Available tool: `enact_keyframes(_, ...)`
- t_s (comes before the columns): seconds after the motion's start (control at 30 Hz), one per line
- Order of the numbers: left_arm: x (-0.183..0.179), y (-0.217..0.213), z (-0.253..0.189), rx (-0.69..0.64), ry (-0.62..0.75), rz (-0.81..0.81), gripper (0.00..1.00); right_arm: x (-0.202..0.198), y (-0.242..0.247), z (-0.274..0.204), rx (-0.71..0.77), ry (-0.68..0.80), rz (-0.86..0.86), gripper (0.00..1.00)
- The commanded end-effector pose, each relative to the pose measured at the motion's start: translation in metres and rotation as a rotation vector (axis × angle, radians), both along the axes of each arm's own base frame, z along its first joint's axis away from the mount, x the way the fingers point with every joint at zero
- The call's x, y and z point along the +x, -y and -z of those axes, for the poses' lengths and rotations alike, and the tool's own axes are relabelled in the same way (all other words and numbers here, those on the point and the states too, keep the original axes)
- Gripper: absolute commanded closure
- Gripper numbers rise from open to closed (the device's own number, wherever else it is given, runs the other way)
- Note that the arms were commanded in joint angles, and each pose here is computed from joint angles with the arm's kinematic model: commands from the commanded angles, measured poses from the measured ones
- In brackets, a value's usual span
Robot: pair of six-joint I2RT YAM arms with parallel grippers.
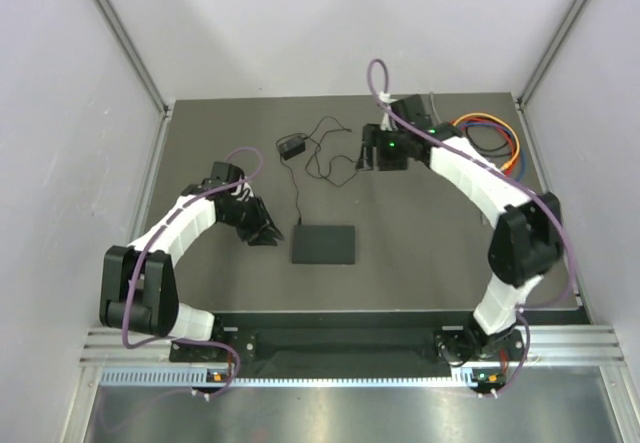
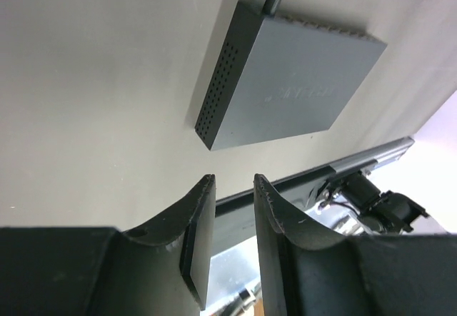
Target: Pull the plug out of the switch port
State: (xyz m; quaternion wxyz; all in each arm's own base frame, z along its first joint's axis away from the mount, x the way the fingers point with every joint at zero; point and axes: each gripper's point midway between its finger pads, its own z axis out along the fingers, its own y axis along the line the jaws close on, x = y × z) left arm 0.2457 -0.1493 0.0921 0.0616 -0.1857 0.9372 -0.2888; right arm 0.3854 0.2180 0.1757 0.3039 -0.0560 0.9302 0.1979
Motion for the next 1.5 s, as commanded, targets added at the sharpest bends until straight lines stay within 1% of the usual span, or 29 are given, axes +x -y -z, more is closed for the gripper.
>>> enact_keyframes(0.0,-0.005,0.006,0.007,-0.051,-0.031,0.011,0.66,-0.002,-0.072,0.004,0.218,-0.084,-0.172,0.37)
enact_keyframes(0.07,-0.010,0.008,0.011,-0.064,-0.062,0.013,0.66,-0.006,-0.101,0.016,0.262,-0.136,-0.220,0.39)
enact_keyframes(0.1,-0.013,0.010,0.014,-0.072,-0.077,0.015,0.66,-0.010,-0.114,0.017,0.308,-0.166,-0.242,0.43)
enact_keyframes(0.13,-0.013,0.011,0.014,-0.082,-0.078,0.015,0.66,-0.014,-0.126,0.030,0.320,-0.206,-0.258,0.43)
enact_keyframes(0.2,-0.012,0.016,0.010,-0.111,-0.065,0.025,0.66,-0.018,-0.141,0.035,0.368,-0.248,-0.279,0.45)
enact_keyframes(0.23,-0.012,0.017,0.009,-0.118,-0.060,0.025,0.65,-0.019,-0.150,0.046,0.371,-0.275,-0.291,0.45)
enact_keyframes(0.37,-0.007,0.029,0.002,-0.171,-0.042,0.029,0.64,-0.027,-0.175,0.060,0.418,-0.351,-0.353,0.49)
enact_keyframes(0.4,-0.007,0.032,0.002,-0.181,-0.046,0.029,0.64,-0.031,-0.180,0.063,0.430,-0.372,-0.364,0.52)
enact_keyframes(0.53,-0.001,0.051,0.004,-0.215,-0.051,0.027,0.65,-0.036,-0.196,0.079,0.430,-0.405,-0.384,0.56)
enact_keyframes(0.7,0.001,0.064,0.018,-0.213,-0.099,0.008,0.69,-0.043,-0.207,0.093,0.424,-0.433,-0.396,0.62)
enact_keyframes(0.77,0.003,0.064,0.024,-0.191,-0.102,-0.002,0.69,-0.046,-0.209,0.099,0.424,-0.447,-0.396,0.64)
enact_keyframes(0.97,0.005,0.059,0.037,-0.148,-0.119,-0.033,0.70,-0.056,-0.216,0.114,0.398,-0.468,-0.399,0.66)
enact_keyframes(1.13,-0.002,0.054,0.046,-0.121,-0.149,-0.045,0.69,-0.064,-0.219,0.129,0.384,-0.491,-0.400,0.66)
enact_keyframes(1.3,-0.006,0.049,0.054,-0.089,-0.175,-0.055,0.69,-0.068,-0.221,0.135,0.388,-0.509,-0.387,0.70)
enact_keyframes(1.47,-0.008,0.047,0.057,-0.075,-0.186,-0.053,0.69,-0.073,-0.214,0.142,0.369,-0.517,-0.366,0.72)
